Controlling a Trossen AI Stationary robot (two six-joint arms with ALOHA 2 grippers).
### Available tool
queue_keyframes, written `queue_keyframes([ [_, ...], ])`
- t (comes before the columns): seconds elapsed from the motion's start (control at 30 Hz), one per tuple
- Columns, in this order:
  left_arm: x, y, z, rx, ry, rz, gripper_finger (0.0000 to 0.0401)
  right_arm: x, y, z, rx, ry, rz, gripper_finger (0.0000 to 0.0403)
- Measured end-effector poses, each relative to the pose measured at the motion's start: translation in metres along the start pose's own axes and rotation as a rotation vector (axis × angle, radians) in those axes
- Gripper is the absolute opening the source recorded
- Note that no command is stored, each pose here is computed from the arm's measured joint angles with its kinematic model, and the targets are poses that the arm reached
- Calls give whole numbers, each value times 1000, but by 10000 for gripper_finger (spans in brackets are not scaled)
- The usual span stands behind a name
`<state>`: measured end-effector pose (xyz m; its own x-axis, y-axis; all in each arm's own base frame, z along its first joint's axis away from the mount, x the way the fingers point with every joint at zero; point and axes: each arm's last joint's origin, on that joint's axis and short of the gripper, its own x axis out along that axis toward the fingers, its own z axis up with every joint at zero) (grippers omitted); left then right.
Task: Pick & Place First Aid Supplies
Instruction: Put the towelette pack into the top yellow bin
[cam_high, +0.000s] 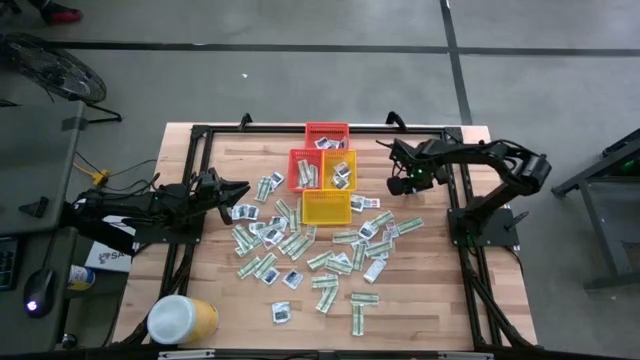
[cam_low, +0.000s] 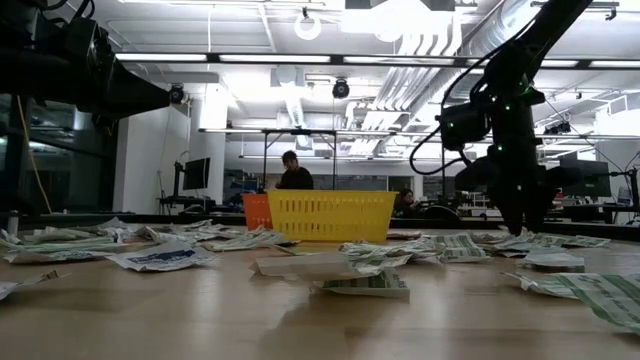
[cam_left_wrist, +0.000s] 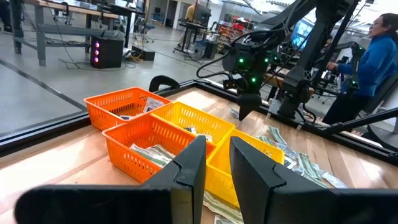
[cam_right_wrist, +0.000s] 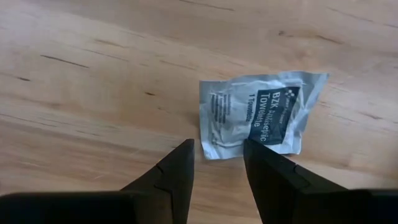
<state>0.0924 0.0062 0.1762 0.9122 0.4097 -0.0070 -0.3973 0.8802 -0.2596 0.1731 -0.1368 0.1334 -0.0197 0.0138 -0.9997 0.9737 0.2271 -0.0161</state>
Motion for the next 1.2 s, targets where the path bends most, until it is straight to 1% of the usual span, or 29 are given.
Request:
queue_keyframes([
  [0.23, 0, 0, 0, 0, 0, 0, 73, 2, -1, 2, -13, 0, 6, 112],
  [0.43, 0, 0, 0, 0, 0, 0, 73, 11, 1, 4, -38, 48, -4, 70],
  [0.7, 0, 0, 0, 0, 0, 0, 73, 7, 4, 5, -86, 50, 2, 10],
  [0.8, 0, 0, 0, 0, 0, 0, 73, 2, 8, 8, -122, 47, 11, 5],
  [0.9, 0, 0, 0, 0, 0, 0, 73, -5, 14, 10, -182, 51, 9, 3],
  [1.03, 0, 0, 0, 0, 0, 0, 73, -23, 28, 15, -289, 24, 50, 2],
  [1.13, 0, 0, 0, 0, 0, -1, 73, -39, 40, 20, -405, -3, 93, 1],
  [1.2, 0, 0, 0, 0, 0, -1, 73, -53, 49, 23, -506, -44, 114, 1],
])
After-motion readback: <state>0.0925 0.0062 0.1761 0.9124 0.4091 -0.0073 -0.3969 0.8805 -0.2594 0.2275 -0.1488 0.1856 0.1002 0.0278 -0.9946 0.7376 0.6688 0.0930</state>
